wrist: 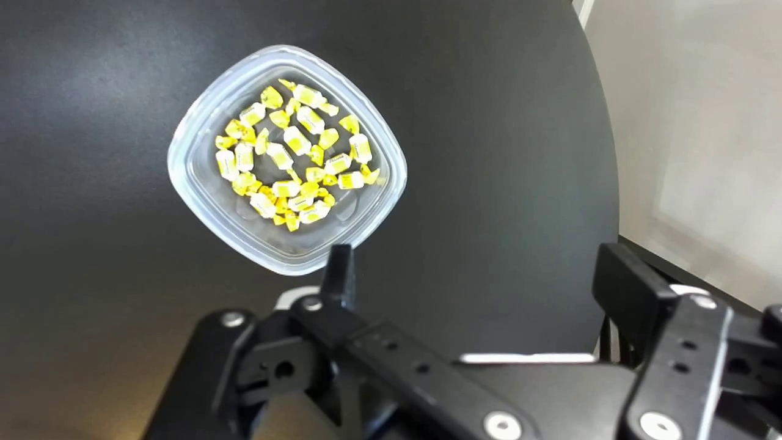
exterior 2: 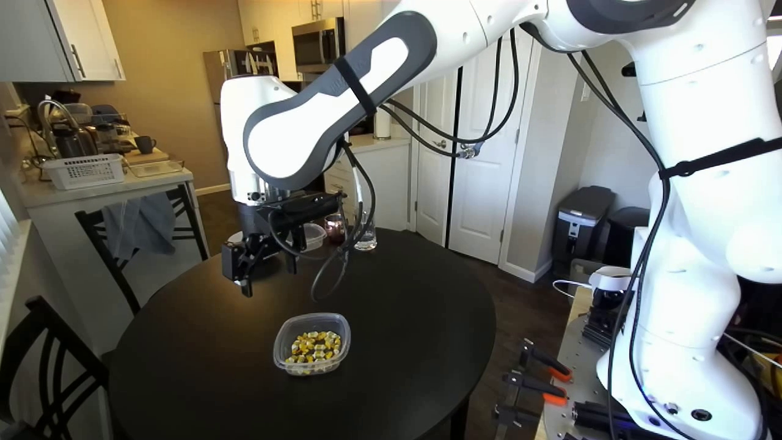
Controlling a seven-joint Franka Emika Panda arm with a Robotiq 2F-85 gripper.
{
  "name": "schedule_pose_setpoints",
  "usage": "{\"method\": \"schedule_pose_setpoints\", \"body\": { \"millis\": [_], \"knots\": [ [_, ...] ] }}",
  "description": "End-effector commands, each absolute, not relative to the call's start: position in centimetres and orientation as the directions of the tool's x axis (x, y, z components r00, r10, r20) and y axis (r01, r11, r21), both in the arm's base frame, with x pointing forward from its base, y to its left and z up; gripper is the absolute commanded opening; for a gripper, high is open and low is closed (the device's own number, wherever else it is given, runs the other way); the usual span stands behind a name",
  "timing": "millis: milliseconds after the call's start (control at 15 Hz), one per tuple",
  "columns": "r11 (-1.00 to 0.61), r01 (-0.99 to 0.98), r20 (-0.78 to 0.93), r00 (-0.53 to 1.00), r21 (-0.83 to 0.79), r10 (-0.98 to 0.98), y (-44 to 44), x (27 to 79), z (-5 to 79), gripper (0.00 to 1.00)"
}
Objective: Pick up the clear lunch box with candy and pour all the candy onto the table
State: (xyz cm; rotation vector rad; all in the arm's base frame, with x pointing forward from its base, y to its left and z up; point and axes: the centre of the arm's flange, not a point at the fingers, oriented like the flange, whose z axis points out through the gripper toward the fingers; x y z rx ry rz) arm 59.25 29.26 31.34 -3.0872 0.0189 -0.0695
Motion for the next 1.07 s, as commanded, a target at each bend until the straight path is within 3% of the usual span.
{"method": "schedule_pose_setpoints", "body": {
  "millis": [0, 467, 800, 1000],
  "knots": [
    [-0.998, -0.050, -0.003, 0.999, -0.049, -0.050, 30.2, 62.7, 28.0, 1.00],
    [-0.972, -0.234, -0.075, 0.970, -0.030, -0.231, 28.6, 70.3, 14.8, 1.00],
    [-0.958, -0.271, -0.097, 0.960, -0.092, -0.262, 29.8, 71.2, 12.3, 1.00],
    [-0.951, -0.307, -0.101, 0.948, -0.035, -0.303, 31.0, 71.1, 10.7, 1.00]
  ]
}}
